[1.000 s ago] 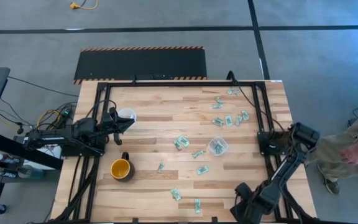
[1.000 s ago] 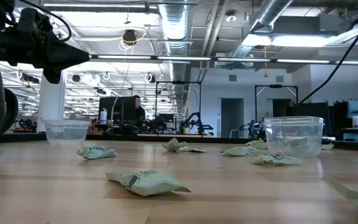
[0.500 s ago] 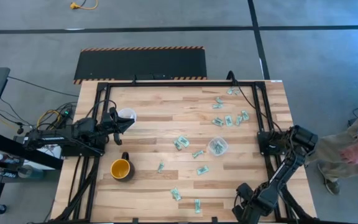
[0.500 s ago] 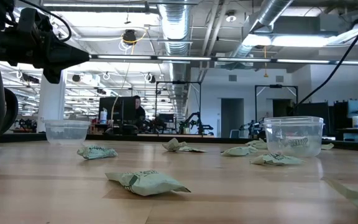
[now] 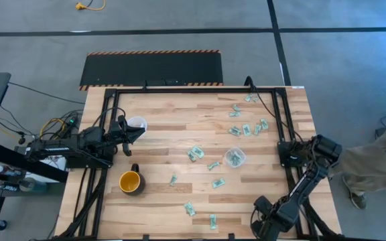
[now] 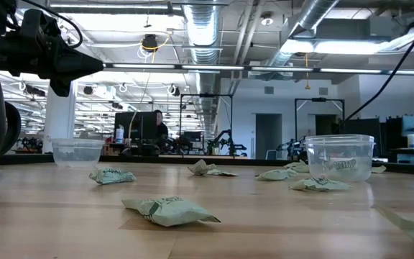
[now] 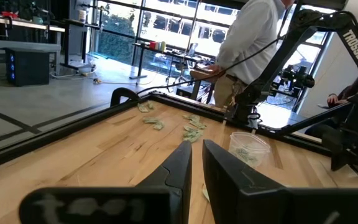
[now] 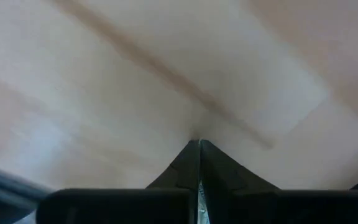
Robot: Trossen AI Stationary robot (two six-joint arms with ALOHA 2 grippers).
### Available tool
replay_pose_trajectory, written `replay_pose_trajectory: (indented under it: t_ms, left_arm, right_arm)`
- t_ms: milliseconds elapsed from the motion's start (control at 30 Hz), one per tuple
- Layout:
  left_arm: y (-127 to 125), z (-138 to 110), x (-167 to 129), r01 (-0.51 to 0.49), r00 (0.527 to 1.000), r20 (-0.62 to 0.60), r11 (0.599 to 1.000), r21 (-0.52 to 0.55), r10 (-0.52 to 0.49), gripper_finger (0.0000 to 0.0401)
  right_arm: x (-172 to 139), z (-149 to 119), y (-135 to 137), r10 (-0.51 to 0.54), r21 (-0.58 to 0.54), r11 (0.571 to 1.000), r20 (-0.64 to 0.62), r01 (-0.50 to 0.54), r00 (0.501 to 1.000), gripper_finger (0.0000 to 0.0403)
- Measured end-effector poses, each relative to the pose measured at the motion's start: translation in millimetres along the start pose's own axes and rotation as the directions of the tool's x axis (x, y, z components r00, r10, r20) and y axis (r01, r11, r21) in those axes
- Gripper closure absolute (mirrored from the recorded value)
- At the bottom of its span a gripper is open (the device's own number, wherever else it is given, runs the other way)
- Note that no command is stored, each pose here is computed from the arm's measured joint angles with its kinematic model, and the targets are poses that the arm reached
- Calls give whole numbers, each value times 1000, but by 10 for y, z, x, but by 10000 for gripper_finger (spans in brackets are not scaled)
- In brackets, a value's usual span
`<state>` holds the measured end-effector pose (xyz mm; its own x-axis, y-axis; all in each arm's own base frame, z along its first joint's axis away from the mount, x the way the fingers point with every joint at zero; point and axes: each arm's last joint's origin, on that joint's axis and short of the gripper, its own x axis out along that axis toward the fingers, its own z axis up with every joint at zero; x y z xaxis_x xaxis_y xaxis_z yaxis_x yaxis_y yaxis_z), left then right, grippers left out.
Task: Pick and place Stevia / Truvia into bins
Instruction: Put the white stevia packet into the square transparent container
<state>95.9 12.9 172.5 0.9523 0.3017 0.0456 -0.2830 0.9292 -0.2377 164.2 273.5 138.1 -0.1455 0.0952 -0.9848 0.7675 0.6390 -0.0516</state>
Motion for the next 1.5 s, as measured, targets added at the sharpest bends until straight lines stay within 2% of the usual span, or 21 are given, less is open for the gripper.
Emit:
replay_pose_trajectory:
  t_ms: [200,500,733,1000,1267,1500]
  left_arm:
    - [0,0,0,0,1000,0,1000,0,0,374]
    - [0,0,0,0,1000,0,1000,0,0,374]
    - [0,0,0,0,1000,0,1000,0,0,374]
    - [0,0,0,0,1000,0,1000,0,0,374]
    - [0,0,0,0,1000,0,1000,0,0,374]
    - [0,0,0,0,1000,0,1000,0,0,374]
  right_arm:
    - [-245,104,78,-38,-50,998,95,43,995,401]
    - [-568,378,200,-28,-163,984,284,77,958,402]
    - [-742,704,224,-72,-225,959,386,170,920,402]
    - [-934,1170,184,-160,-240,921,483,306,861,402]
    - [-1063,1747,0,-308,-189,873,503,450,808,403]
    - [-1118,2121,-123,-345,-202,855,466,478,815,403]
